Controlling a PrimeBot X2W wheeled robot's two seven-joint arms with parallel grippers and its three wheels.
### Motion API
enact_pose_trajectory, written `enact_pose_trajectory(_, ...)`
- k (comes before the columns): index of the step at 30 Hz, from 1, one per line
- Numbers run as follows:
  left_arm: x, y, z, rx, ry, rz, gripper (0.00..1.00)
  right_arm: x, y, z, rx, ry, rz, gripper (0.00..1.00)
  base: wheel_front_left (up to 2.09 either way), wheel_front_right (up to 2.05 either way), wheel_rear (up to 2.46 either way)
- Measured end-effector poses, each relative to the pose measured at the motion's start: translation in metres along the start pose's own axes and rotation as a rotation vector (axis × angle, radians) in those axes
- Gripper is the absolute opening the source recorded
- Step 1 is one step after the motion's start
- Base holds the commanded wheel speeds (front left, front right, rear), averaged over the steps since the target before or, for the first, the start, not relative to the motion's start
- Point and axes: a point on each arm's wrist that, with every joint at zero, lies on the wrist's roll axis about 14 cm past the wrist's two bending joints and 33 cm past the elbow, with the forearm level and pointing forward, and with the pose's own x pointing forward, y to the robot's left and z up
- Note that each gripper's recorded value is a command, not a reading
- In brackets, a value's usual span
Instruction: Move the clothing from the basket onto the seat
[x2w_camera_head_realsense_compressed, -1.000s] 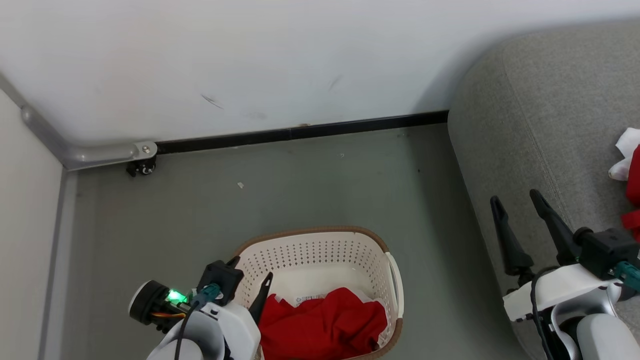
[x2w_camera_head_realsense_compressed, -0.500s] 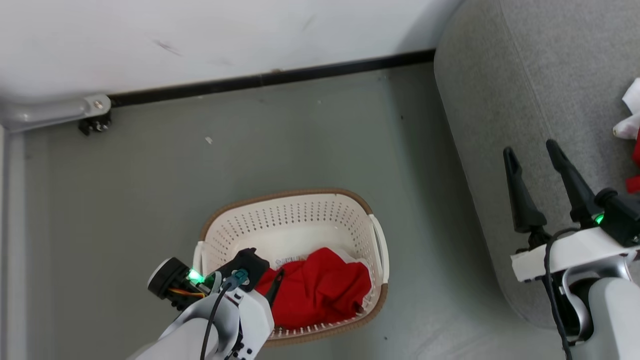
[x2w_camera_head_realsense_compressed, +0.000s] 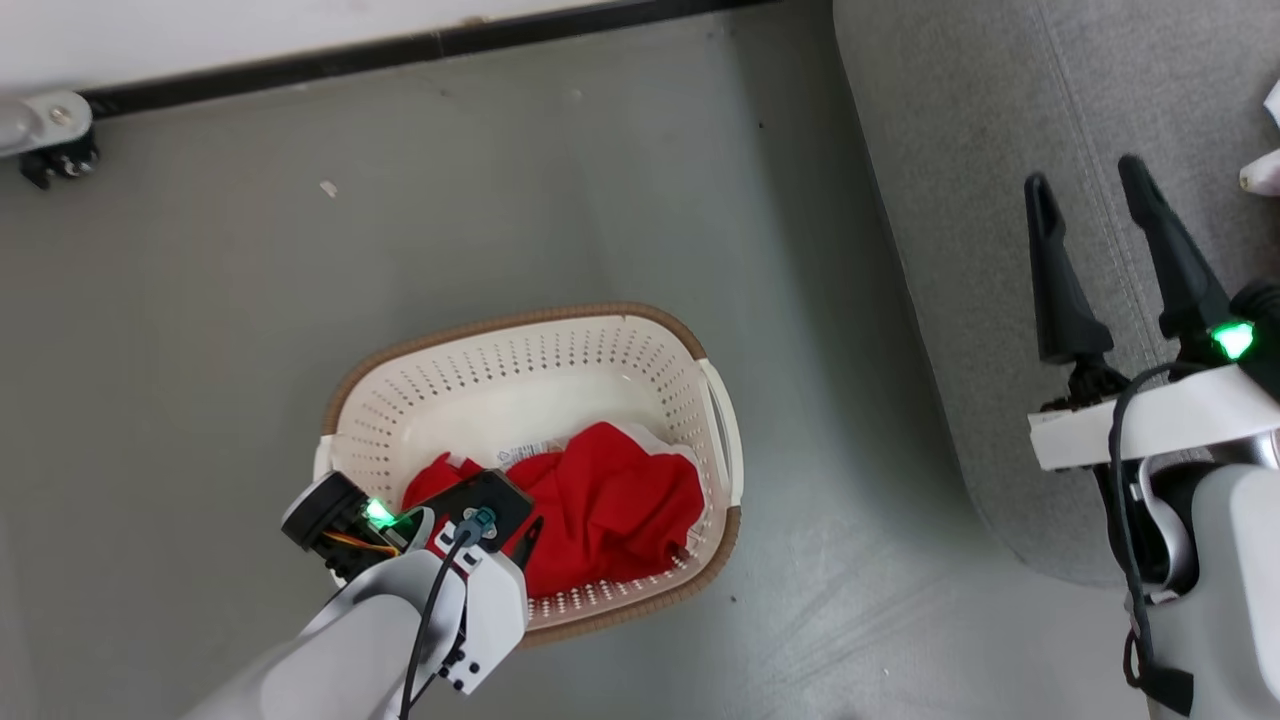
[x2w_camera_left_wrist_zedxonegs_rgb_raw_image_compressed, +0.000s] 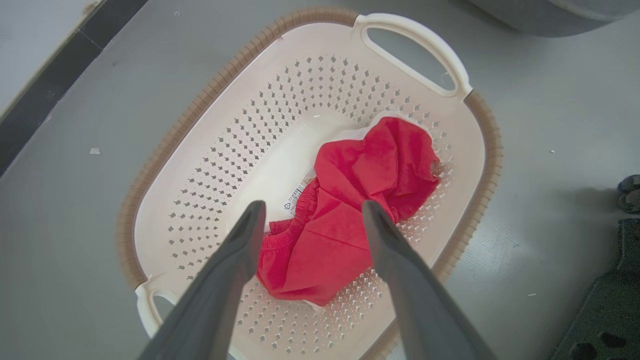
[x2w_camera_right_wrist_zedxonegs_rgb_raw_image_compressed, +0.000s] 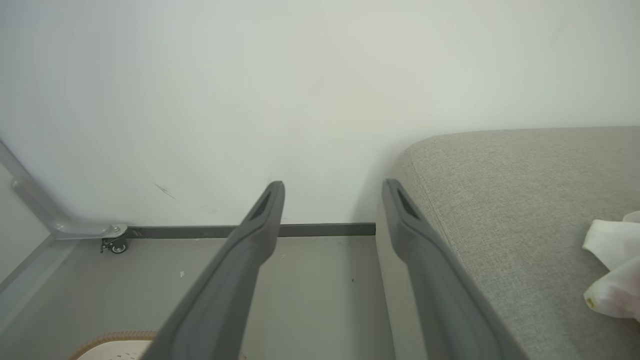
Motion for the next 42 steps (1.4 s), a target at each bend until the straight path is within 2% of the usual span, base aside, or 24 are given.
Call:
enact_pose_trajectory(17,0.05,-0.012,-0.054,0.082,0.133,-0.15,1.0,0.035,-0.001,-0.023,-0.011,-0.006,0.013,1.0,0.0,0.0,0.0)
enact_pose_trajectory(42,0.09,-0.041,-0.097,0.162,0.216,-0.331,1.0,0.052,-0.016,-0.063,-0.007,0.04,-0.01,1.0,0.0,0.0,0.0)
